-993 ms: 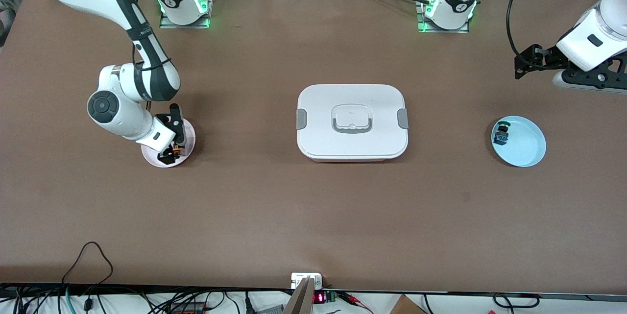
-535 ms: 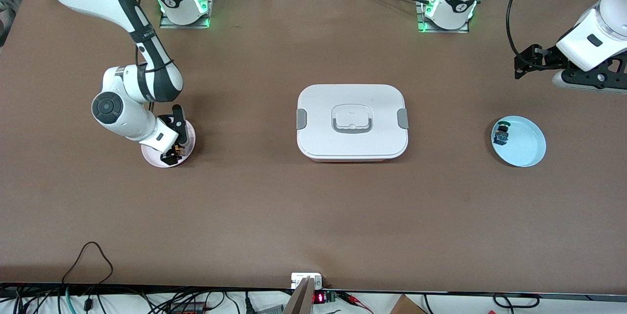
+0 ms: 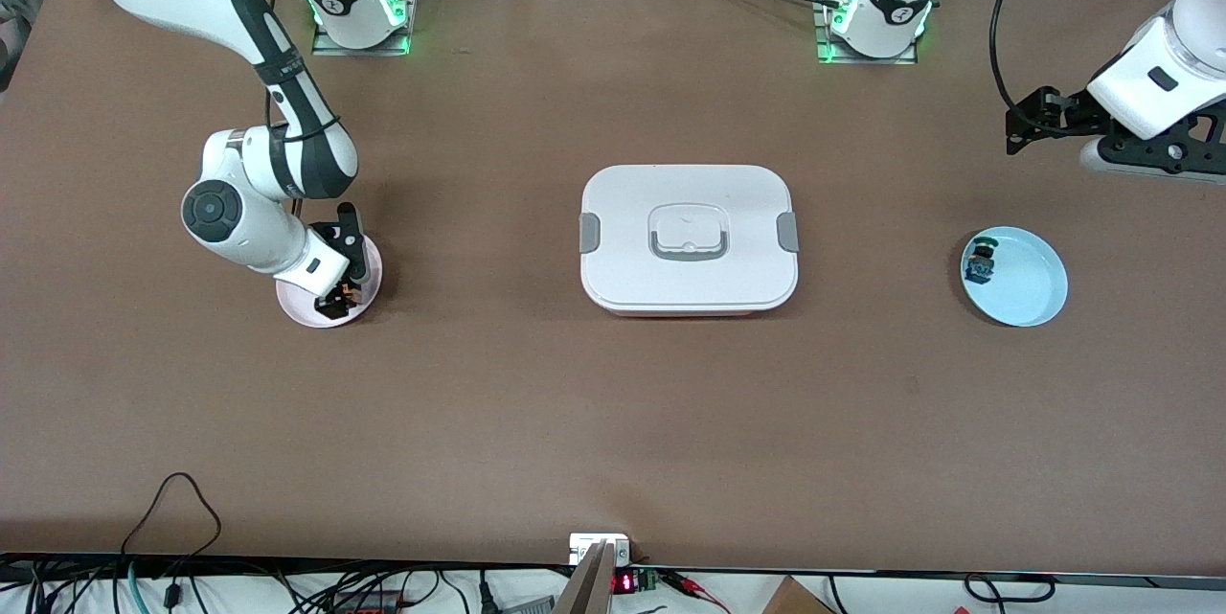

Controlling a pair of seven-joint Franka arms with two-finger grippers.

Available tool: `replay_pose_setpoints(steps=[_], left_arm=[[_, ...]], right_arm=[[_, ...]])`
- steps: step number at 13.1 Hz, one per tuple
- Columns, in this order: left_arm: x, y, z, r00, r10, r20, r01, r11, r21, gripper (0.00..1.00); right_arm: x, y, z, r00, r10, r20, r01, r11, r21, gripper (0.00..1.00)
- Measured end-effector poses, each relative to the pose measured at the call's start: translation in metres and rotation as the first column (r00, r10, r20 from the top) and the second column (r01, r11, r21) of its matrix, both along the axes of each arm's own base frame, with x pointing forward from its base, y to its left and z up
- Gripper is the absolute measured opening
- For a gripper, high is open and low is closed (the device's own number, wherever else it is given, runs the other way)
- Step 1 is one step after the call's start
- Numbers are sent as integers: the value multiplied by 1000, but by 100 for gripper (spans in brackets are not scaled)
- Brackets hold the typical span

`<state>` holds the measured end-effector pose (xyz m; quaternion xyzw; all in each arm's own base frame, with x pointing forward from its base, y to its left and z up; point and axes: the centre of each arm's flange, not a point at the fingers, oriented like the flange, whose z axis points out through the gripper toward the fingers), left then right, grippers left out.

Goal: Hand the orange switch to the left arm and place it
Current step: 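Close the right gripper on the orange switch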

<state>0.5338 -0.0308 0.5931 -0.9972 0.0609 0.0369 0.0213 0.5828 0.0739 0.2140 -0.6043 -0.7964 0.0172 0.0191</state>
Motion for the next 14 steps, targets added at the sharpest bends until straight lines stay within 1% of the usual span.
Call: replay_pose_setpoints(steps=[7, 14], left_arm=[[0, 0, 0, 1000, 0, -1, 0, 1000, 0, 100], [0, 0, 0, 1000, 0, -1, 0, 1000, 0, 100]], right_arm=[[-6, -7, -7, 1000, -24, -18, 24, 1000, 6, 100], [-8, -8, -10, 1000, -27, 0, 27, 1000, 8, 100]])
